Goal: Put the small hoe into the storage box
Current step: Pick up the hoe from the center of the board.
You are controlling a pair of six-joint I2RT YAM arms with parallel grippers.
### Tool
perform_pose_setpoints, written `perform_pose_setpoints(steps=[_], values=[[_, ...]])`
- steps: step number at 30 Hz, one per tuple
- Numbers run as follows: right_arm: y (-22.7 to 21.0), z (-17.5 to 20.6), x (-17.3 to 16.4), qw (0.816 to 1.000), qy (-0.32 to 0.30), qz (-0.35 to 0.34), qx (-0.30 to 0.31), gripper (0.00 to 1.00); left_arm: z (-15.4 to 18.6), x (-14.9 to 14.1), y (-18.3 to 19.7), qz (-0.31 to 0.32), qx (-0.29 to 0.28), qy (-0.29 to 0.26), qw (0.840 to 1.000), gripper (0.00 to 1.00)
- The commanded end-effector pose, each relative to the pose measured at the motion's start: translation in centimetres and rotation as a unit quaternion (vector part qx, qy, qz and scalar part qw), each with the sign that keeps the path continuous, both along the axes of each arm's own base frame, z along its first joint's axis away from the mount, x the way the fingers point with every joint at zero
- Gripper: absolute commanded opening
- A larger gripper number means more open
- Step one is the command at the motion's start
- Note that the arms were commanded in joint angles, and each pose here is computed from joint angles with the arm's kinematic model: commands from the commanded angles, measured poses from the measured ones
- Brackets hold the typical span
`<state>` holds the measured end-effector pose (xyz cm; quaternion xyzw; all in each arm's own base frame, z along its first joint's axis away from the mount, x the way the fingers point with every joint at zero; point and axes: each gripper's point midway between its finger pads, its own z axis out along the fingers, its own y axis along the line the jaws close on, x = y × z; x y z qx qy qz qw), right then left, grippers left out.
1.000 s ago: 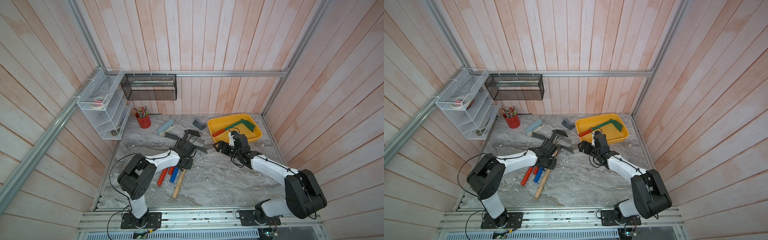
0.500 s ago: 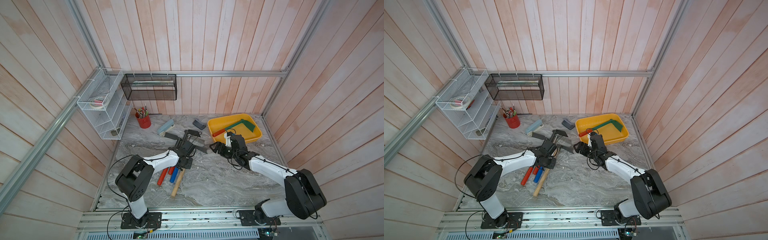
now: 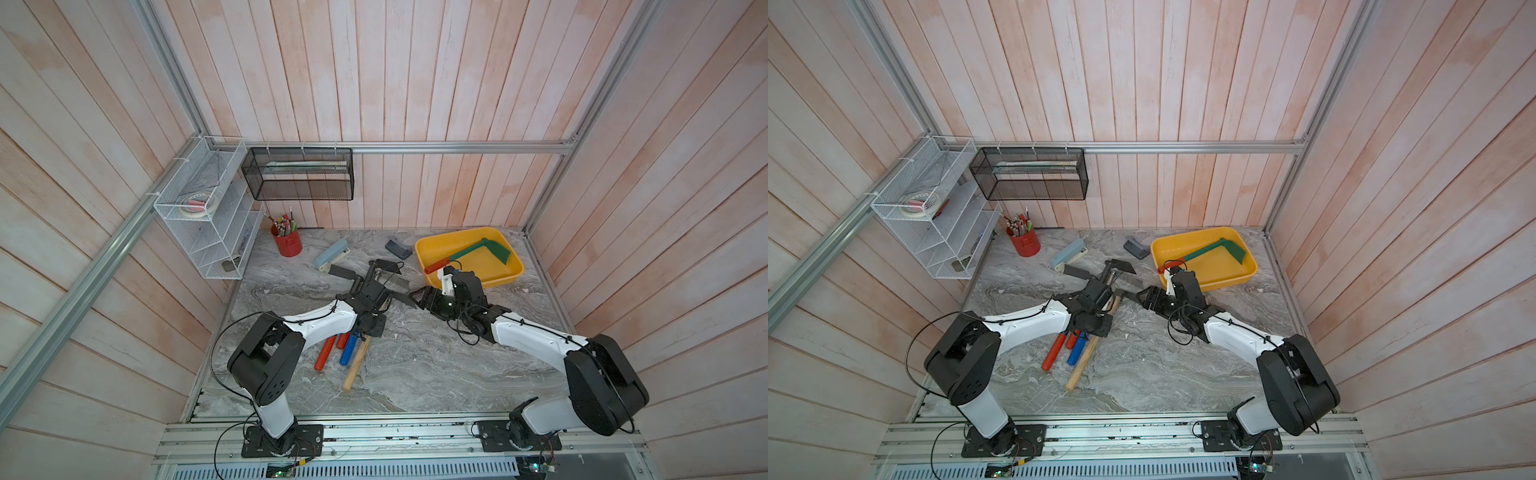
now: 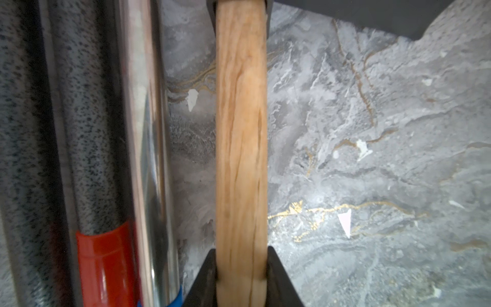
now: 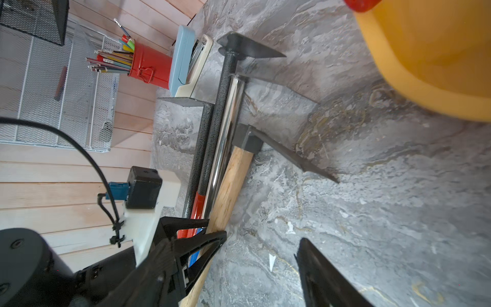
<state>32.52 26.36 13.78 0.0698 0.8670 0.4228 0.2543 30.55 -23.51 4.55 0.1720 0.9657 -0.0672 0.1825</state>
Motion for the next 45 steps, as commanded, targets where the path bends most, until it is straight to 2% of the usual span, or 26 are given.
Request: perform_pose_setpoints(steps=[1, 14, 30, 45], values=[[1.2, -0.1, -0.5, 1.000, 0.014, 0.011, 0.023, 0.74, 3.6, 1.8, -1.8, 0.000, -0.050, -0.053, 0.997, 0.00], [3.7, -1.2, -1.2, 0.996, 0.055, 0.016, 0.070, 0.62, 5.0, 2.3, -2.4, 0.000, -0.073, -0.072, 0.995, 0.00], [7.0, -3.3, -1.3, 0.989, 0.101, 0.014, 0.104, 0.64, 5.7, 2.4, -2.9, 0.000, -0.090, -0.077, 0.993, 0.00], [8.7, -5.0, -0.4, 0.987, 0.123, 0.002, 0.106, 0.63, 6.0, 2.3, -3.4, 0.001, -0.108, -0.077, 0.991, 0.00]])
